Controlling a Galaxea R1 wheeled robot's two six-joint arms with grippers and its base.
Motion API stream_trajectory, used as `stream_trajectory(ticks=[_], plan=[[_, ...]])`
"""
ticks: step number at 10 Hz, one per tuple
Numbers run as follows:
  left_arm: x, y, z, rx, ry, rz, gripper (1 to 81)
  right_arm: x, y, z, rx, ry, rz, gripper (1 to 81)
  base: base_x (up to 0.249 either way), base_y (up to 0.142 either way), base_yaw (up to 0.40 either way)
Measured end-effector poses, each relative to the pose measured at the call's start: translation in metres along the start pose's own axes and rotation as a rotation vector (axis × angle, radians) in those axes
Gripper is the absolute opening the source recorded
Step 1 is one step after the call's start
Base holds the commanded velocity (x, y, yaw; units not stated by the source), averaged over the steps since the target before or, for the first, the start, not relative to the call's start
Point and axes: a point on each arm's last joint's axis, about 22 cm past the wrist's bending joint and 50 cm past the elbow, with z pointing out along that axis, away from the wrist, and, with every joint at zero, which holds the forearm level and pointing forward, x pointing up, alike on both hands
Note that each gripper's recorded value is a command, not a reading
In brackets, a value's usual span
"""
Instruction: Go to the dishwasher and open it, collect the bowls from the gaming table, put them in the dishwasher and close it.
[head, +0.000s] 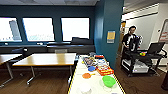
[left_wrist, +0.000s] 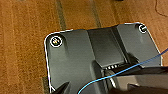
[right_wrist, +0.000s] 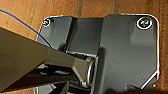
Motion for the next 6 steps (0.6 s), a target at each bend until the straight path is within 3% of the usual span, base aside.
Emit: stream_trajectory(ticks=[4, 6], plan=[[0.0002, 0.0026, 0.0006, -0.003, 0.0, 0.0, 81.1, -0.0012, 0.0057, -0.0015, -0.007, -0.002, 0.0, 81.1, 0.0, 0.0, 0.0], [-0.0016, 0.0028, 0.0005, -0.003, -0.001, 0.0, 81.1, -0.002, 0.0039, -0.0012, -0.005, -0.002, 0.0, 81.1, 0.076, 0.0, 0.0]])
